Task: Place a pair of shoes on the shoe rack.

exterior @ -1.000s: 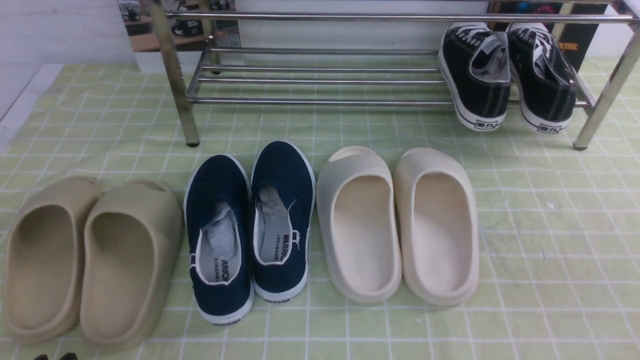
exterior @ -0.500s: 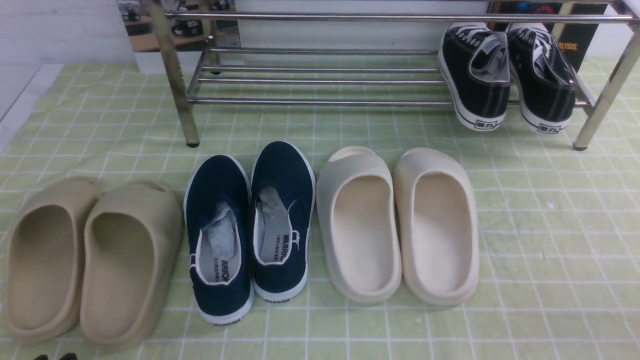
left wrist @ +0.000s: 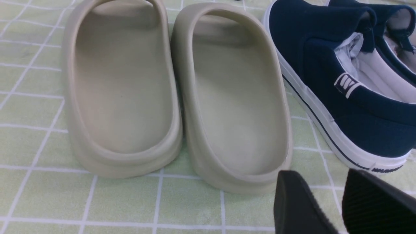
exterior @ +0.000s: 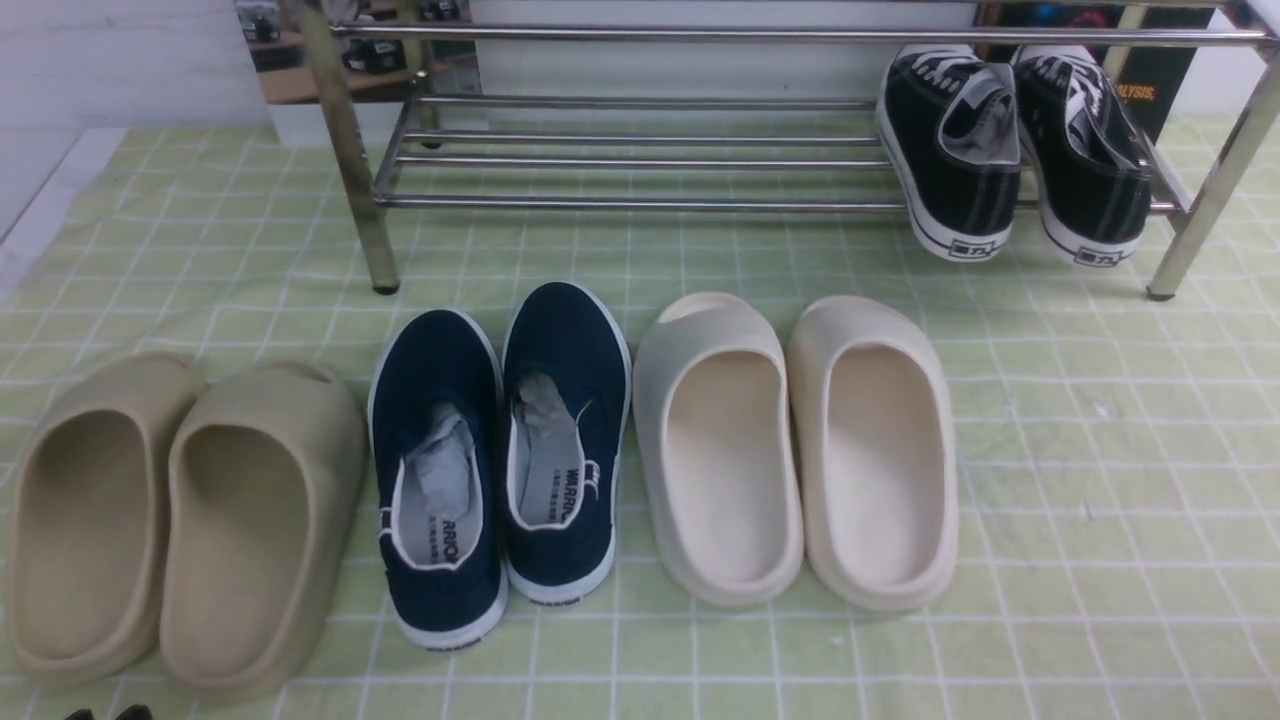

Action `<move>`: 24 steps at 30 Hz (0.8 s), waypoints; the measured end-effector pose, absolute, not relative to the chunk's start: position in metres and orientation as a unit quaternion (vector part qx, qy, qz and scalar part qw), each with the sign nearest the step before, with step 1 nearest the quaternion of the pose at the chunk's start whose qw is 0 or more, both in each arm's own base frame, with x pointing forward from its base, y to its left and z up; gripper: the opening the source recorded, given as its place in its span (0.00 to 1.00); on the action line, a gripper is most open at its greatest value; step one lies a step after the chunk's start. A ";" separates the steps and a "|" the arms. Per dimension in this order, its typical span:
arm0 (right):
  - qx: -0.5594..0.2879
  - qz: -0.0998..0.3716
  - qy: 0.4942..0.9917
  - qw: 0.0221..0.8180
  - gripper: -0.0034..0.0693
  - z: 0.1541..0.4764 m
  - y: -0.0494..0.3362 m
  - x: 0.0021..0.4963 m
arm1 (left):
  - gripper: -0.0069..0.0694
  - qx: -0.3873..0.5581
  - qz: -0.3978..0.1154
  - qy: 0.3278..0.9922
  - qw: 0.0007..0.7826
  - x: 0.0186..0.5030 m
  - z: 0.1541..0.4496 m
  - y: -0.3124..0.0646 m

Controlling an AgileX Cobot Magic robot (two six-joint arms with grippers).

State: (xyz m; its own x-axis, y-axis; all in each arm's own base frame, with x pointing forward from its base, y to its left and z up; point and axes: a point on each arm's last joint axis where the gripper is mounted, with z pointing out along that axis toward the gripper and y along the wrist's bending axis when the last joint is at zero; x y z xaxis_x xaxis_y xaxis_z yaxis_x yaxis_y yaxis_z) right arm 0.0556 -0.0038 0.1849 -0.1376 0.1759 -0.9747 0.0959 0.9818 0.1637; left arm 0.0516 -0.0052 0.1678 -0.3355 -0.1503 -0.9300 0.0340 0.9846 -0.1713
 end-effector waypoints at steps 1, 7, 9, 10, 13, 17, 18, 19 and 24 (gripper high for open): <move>0.087 0.028 0.764 0.639 0.06 0.182 -0.004 0.055 | 0.40 -0.036 -0.080 0.813 0.575 0.052 0.168 -0.005; 0.083 0.024 0.798 0.597 0.06 0.174 -0.003 0.053 | 0.40 -0.036 -0.080 0.813 0.575 0.052 0.168 -0.005; 0.085 0.026 0.800 0.593 0.07 0.174 -0.003 0.052 | 0.40 -0.036 -0.080 0.813 0.575 0.052 0.168 -0.005; 0.085 0.026 0.801 0.592 0.07 0.174 -0.003 0.052 | 0.40 -0.036 -0.080 0.813 0.575 0.052 0.168 -0.005; 0.085 0.027 0.801 0.592 0.07 0.174 -0.003 0.052 | 0.40 -0.036 -0.080 0.813 0.575 0.052 0.168 -0.005; 0.085 0.027 0.802 0.591 0.07 0.174 -0.002 0.052 | 0.40 -0.036 -0.080 0.813 0.575 0.052 0.168 -0.005; 0.085 0.027 0.802 0.591 0.07 0.174 -0.002 0.052 | 0.40 -0.036 -0.080 0.813 0.575 0.052 0.168 -0.005; 0.085 0.027 0.802 0.591 0.08 0.174 -0.002 0.052 | 0.40 -0.036 -0.080 0.813 0.575 0.052 0.168 -0.005; 0.086 0.028 0.801 0.591 0.08 0.174 -0.002 0.052 | 0.40 -0.036 -0.080 0.813 0.575 0.052 0.168 -0.005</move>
